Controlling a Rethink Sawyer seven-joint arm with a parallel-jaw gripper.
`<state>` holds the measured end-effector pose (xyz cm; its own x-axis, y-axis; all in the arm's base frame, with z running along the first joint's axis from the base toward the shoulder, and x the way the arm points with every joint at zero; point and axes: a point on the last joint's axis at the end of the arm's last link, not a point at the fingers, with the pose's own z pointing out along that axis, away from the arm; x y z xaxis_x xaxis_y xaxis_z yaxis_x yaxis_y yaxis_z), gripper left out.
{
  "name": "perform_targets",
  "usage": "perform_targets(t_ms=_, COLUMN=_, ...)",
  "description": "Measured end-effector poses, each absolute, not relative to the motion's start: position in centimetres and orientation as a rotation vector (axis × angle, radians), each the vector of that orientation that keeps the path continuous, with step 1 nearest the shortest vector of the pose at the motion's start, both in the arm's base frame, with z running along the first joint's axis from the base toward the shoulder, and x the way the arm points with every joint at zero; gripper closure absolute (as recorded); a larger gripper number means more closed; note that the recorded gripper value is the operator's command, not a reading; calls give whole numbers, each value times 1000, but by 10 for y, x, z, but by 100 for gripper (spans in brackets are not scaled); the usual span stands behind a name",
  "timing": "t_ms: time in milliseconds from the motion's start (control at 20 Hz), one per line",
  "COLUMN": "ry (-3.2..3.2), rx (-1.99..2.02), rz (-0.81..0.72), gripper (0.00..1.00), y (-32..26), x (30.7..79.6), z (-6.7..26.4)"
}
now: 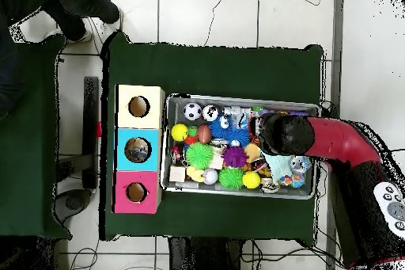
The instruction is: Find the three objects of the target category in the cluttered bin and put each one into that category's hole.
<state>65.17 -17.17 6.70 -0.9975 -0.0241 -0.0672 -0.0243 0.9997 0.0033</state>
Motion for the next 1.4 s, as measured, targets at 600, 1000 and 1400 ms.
perform_targets(t_ms=600, ry=3116, rx=-127, rz=54, gripper=0, y=-129, x=640, z=52)
perform_targets(t_ms=1000, ry=3144, rx=-145, rz=101, gripper=0, y=-113, x=634, z=30)
perform_targets(t_ms=1400, ry=3140, rx=-144, rz=126, gripper=0, y=-108, x=631, z=15)
